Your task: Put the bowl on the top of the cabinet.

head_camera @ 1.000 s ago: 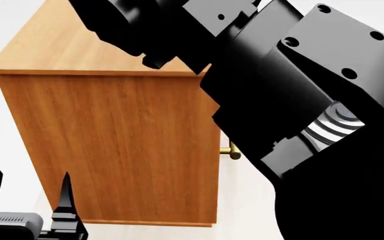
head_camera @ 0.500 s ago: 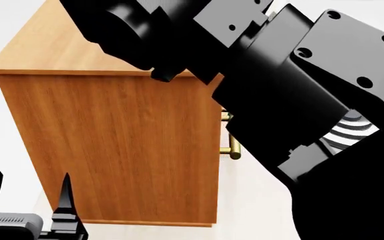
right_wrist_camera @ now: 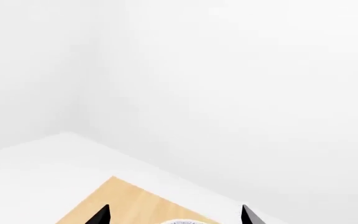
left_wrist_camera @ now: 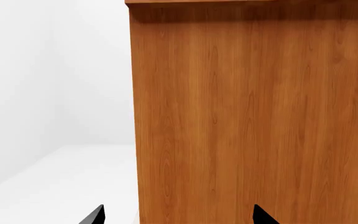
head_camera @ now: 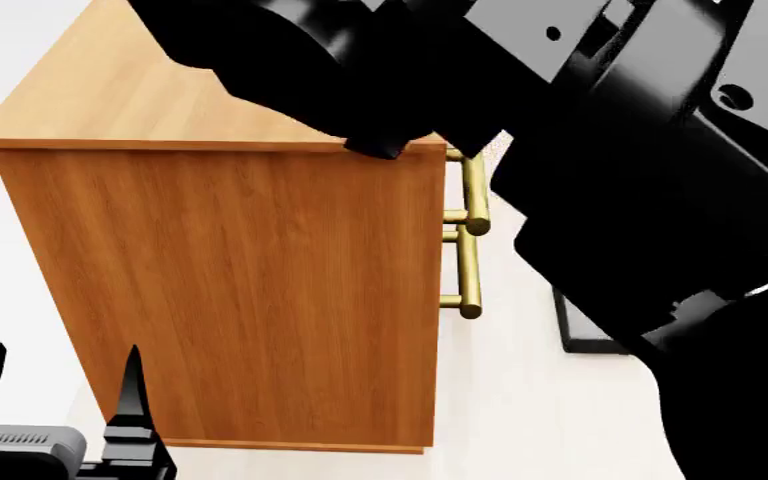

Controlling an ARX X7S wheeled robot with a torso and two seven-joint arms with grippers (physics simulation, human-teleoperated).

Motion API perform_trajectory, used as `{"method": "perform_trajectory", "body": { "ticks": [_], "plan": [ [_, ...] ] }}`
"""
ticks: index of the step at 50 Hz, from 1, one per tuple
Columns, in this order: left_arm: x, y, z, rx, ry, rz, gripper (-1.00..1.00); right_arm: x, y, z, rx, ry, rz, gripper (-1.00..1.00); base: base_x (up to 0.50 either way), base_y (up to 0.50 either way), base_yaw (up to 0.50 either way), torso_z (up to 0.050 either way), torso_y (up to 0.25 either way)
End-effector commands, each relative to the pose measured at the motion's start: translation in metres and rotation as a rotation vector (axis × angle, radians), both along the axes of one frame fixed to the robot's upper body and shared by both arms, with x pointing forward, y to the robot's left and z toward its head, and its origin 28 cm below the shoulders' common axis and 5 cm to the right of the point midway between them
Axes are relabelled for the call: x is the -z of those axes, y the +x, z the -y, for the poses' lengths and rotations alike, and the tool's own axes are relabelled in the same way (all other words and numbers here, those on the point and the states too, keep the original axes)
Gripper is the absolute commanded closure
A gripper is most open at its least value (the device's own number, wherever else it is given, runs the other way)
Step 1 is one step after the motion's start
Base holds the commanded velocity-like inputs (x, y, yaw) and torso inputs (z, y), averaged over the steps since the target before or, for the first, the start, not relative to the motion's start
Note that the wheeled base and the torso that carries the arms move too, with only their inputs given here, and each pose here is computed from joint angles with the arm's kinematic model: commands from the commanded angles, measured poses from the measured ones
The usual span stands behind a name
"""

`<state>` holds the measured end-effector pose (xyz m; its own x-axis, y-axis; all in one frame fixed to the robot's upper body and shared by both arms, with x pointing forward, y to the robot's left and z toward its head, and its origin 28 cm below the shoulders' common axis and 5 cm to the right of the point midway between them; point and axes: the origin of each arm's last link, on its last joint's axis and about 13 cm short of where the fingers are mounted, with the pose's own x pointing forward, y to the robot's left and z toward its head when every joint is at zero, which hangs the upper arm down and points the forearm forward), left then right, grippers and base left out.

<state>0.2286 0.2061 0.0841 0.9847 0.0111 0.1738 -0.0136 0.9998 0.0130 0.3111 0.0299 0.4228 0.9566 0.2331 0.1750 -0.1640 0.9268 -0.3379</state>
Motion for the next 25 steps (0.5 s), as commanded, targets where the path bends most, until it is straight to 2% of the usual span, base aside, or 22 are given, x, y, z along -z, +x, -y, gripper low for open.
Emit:
{"method": "perform_trajectory", "body": {
  "ticks": [1, 6, 11, 19, 25],
  "plan": [
    [-0.001, 0.001, 0.0, 0.002, 0.0, 0.003, -1.0, -0.053, -0.044, 0.025, -0.015, 0.001, 0.21, -1.0, 0.0, 0.0, 0.0, 0.0, 0.0],
    [0.0, 0.001, 0.002, 0.007, 0.0, 0.003, -1.0, -0.08, -0.069, 0.051, 0.024, -0.016, 0.316, -1.0, 0.0, 0.0, 0.0, 0.0, 0.0],
    [-0.001, 0.001, 0.001, 0.007, 0.0, 0.005, -1.0, -0.085, -0.08, 0.071, 0.063, -0.027, 0.364, -1.0, 0.0, 0.0, 0.0, 0.0, 0.0],
    [-0.003, 0.001, 0.003, 0.009, 0.002, 0.009, -1.0, -0.073, -0.106, 0.096, 0.09, -0.074, 0.433, -1.0, 0.0, 0.0, 0.0, 0.0, 0.0],
    [-0.004, 0.0, 0.003, 0.008, 0.006, 0.011, -1.0, -0.056, -0.114, 0.111, 0.098, -0.064, 0.438, -1.0, 0.0, 0.0, 0.0, 0.0, 0.0]
  ]
}}
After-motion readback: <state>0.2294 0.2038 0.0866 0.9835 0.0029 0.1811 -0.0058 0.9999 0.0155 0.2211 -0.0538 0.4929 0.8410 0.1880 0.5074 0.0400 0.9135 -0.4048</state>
